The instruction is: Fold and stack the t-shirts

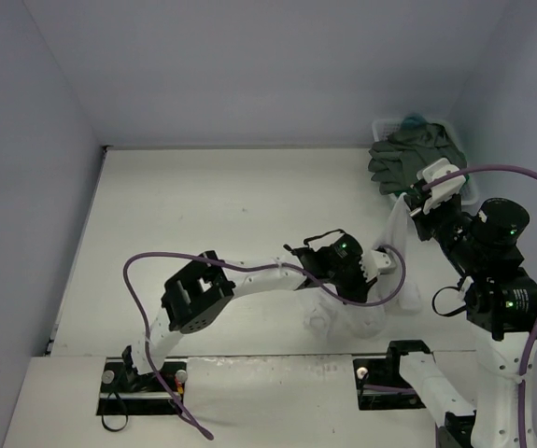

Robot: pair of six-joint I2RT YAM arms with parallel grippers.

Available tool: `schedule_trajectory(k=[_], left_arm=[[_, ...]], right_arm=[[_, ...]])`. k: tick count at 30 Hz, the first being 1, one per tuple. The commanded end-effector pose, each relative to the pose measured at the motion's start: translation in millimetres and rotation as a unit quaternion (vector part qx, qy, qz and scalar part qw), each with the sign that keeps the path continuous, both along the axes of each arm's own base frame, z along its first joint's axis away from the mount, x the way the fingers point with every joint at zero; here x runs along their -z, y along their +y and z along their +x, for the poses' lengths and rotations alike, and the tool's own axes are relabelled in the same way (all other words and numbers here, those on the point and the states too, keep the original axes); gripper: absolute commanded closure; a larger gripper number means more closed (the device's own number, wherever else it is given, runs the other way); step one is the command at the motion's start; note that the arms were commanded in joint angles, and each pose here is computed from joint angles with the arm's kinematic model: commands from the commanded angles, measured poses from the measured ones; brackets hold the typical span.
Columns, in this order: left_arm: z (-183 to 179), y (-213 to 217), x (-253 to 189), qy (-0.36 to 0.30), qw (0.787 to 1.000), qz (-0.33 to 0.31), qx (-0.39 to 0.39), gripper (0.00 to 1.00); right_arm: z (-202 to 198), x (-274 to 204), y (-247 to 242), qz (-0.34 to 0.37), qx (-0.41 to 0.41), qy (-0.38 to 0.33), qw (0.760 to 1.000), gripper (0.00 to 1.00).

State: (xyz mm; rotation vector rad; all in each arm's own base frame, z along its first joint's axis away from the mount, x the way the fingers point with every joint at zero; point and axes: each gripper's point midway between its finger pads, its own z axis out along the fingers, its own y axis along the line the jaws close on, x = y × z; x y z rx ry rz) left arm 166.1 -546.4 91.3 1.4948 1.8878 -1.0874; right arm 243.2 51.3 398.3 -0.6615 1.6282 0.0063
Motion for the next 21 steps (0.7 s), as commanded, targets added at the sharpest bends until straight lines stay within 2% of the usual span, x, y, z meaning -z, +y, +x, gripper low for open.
schedule_trajectory(k=[1,2,3,6,7,8,10,16,21], left_arm=[[45,27,-86,-0.093,0.995,-0.042,-0.021,1.0],[57,39,-105,-0.126,0.991,-0.046,-0.027,1.0],[78,60,-108,-0.128,0.99,-0.028,-0.047,1.0],[111,103,-146,-0.152,0.985,-0.023,-0.077,1.0],[134,125,-156,-0.156,0.982,-0.021,-0.105,1.0],[142,138,-179,-0.171,0.978,-0.034,-0.116,1.0],[161,169,-198,-0.182,0.972,-0.034,-0.147,1.0],[160,221,-267,-0.252,0.948,-0.06,-0.182,1.0],[151,234,-285,-0.258,0.944,-0.076,-0.191,1.0]], right_arm=[[5,-28,2,-0.002,-0.009,-0.053,0.999,1.0],[6,-26,2,-0.002,-0.008,-0.051,0.999,1.0],[6,-25,3,-0.002,-0.01,-0.05,0.999,1.0],[6,-24,5,0.004,-0.016,-0.047,0.999,1.0],[7,-24,6,0.006,-0.018,-0.045,0.999,1.0],[6,-24,6,0.008,-0.019,-0.044,0.999,1.0],[7,-24,9,0.014,-0.025,-0.041,0.999,1.0],[8,-24,12,0.023,-0.031,-0.037,0.999,1.0],[4,-23,20,0.04,-0.048,-0.029,0.998,1.0]])
